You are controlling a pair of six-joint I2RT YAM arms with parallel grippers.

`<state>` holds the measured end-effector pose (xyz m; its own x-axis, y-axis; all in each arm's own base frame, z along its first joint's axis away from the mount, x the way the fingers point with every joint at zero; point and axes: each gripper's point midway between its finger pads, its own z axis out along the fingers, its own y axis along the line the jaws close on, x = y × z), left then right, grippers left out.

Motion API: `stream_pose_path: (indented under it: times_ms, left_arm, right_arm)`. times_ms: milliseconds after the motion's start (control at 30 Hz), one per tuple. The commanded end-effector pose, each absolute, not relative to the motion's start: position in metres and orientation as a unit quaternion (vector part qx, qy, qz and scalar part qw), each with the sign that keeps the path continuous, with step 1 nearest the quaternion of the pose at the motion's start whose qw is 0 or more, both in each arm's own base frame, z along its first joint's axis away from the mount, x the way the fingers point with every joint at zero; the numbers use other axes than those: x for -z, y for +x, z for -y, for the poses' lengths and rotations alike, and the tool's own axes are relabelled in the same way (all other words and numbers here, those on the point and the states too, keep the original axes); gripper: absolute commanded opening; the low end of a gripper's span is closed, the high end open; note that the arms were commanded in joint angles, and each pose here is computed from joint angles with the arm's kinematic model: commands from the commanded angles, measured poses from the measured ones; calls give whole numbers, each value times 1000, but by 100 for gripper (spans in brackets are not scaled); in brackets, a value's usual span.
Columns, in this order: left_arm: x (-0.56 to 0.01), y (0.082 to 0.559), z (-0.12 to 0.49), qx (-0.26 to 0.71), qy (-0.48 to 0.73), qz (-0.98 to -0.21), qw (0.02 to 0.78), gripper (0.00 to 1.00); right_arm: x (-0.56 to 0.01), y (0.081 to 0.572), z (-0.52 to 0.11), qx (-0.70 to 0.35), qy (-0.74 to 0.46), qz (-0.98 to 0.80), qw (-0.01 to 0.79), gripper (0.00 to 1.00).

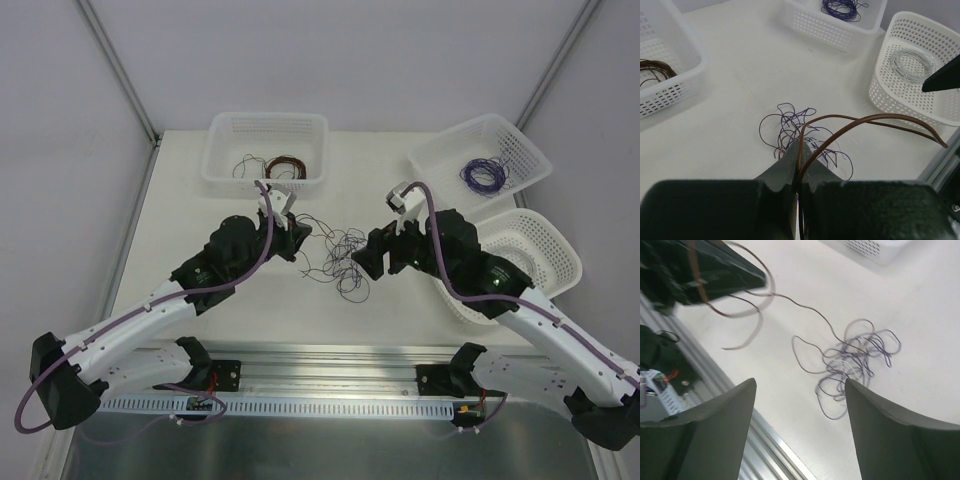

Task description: Untangle the cables

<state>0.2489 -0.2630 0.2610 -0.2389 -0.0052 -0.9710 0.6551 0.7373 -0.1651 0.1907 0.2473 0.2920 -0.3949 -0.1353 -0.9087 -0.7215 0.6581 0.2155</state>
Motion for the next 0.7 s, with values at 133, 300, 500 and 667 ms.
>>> stream_pose_path:
  times_ms: [133,300,500,667]
  left_arm:
    - [-293,242,245,299,154,-742,581,0]
    - [-307,233,239,315,141,-737,582,0]
    - [-320,228,233,320,136,-732,585,0]
    - [-328,227,234,326,136,-730,586,0]
  right_arm:
    - [-231,220,-235,-274,-208,-807,480,77]
    - [-180,237,-255,-294,-183,-835,428,77]
    - [-121,264,-280,-305,-149,-860,381,77]
    - [-84,275,-301,-315,-127,-878,338,77]
